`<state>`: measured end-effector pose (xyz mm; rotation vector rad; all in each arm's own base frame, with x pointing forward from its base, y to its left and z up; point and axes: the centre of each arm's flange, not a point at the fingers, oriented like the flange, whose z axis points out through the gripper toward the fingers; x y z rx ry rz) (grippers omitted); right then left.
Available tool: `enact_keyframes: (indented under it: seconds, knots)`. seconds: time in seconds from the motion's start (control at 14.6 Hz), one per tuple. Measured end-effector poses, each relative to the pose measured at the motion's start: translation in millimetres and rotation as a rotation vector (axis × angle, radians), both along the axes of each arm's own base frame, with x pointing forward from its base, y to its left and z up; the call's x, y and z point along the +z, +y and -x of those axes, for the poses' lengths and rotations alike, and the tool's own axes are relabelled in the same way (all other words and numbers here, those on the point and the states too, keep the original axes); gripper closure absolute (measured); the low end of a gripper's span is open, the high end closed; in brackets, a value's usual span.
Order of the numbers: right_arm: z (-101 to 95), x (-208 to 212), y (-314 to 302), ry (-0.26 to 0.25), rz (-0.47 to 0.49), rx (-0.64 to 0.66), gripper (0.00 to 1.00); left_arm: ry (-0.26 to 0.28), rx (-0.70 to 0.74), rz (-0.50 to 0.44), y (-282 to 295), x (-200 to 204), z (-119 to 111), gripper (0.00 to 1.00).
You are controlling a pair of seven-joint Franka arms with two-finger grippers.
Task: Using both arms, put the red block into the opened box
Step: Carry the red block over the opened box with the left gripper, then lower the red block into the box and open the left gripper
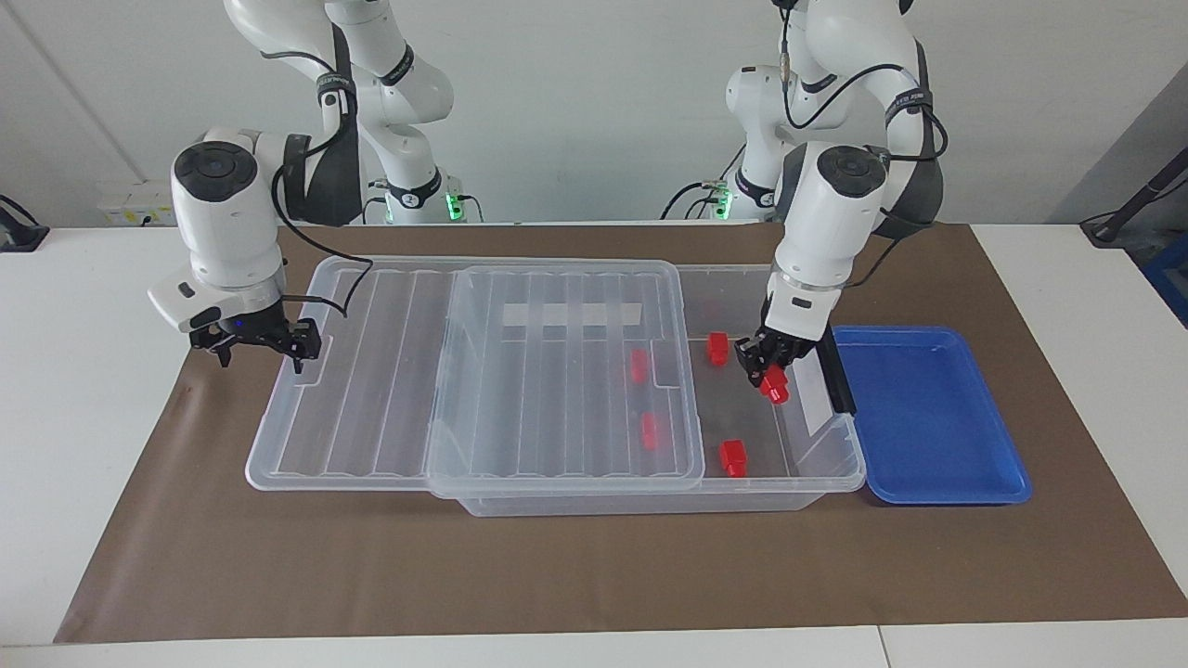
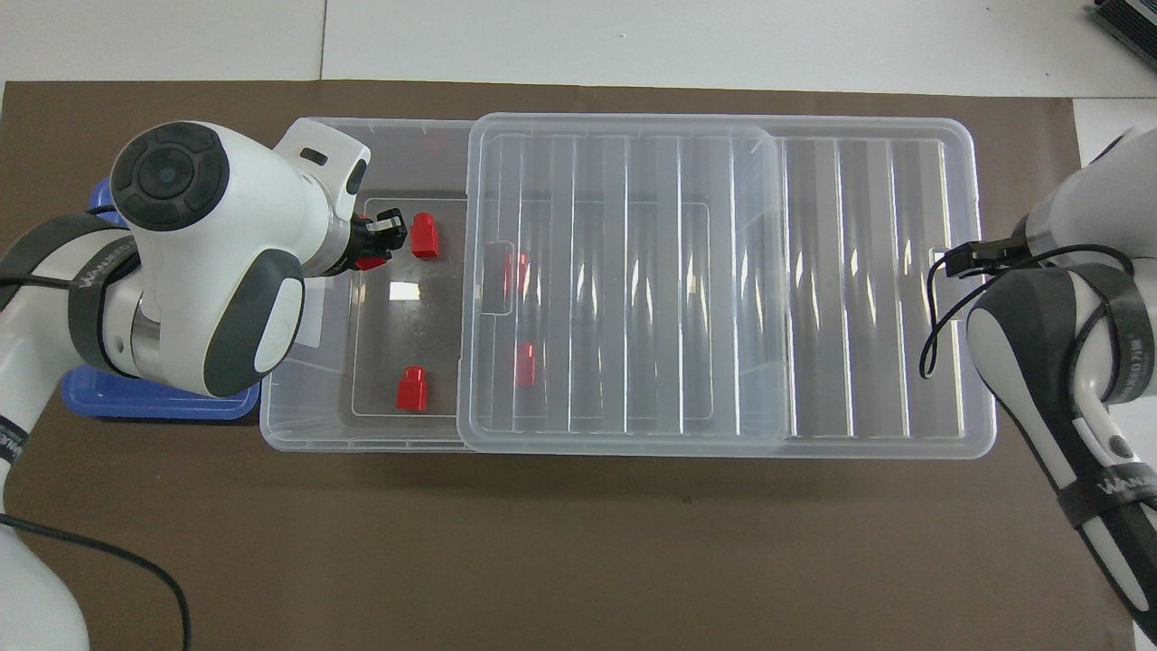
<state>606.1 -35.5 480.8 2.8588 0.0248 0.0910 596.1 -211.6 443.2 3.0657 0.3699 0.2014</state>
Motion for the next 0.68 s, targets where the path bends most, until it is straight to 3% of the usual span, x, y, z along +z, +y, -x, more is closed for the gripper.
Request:
enact_keyframes:
  seconds: [0.27, 0.68]
  knots:
    - [15.9, 43.3, 6.0, -0.030, -0.155, -0.070, 0.00, -0.012, -0.037, -0.007, -6.1, -61.2, 2.9, 0.66]
    - [66.9, 117.1, 16.3, 0.075, -0.238, -0.143, 0.00, -0.008, -0.046, -0.005, -3.4, -116.0, 14.1, 0.66]
